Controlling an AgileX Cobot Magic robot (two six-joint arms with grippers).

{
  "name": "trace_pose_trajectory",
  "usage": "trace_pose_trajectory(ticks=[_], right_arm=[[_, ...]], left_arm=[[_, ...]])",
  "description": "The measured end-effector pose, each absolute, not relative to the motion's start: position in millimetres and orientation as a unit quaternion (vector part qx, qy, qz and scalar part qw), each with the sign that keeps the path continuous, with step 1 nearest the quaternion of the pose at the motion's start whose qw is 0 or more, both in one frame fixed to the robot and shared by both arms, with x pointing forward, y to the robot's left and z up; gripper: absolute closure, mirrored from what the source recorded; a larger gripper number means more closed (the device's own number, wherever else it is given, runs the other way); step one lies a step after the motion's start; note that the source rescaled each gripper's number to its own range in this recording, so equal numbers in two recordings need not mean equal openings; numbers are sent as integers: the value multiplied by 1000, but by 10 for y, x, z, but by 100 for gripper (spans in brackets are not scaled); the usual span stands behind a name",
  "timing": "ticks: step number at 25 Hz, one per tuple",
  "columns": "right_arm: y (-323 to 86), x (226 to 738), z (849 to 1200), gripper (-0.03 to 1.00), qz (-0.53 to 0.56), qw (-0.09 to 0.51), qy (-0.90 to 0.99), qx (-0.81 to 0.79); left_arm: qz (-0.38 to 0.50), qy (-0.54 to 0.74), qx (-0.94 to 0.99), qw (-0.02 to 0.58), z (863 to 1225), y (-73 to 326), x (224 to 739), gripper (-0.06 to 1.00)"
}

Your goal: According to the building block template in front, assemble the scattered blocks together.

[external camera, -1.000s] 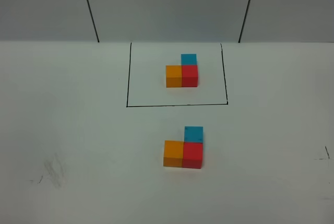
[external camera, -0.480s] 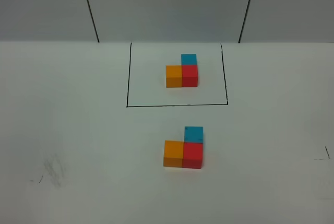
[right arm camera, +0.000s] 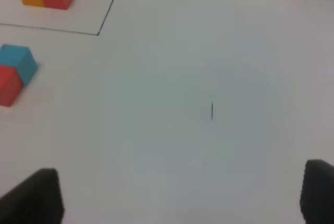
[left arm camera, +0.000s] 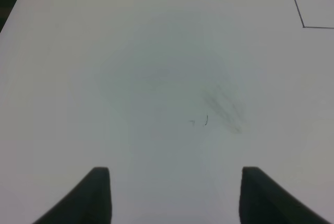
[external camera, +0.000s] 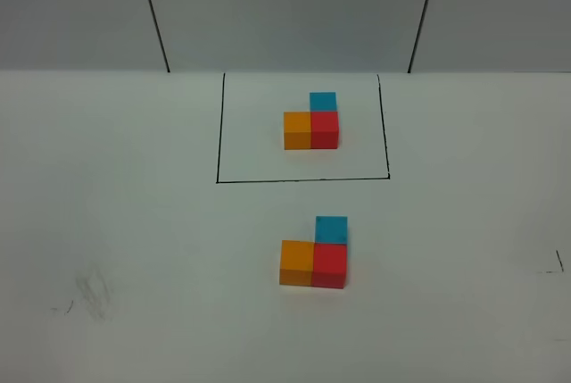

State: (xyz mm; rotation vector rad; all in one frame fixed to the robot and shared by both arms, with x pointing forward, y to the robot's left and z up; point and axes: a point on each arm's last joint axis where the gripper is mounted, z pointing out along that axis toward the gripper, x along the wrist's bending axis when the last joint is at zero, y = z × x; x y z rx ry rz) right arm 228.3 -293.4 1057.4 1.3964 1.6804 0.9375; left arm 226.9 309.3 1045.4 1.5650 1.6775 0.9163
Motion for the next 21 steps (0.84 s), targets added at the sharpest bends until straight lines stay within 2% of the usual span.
trace_pose_trajectory(ticks=[5,21], right_arm=[[-2947,2306,10527,20,358,374,655,550],[-2948,2313,10525,69,359,376,654,549]], left_arm=[[350,641,598,329,10454,3093,2269,73],[350,641,598,329,10454,3093,2269,73]])
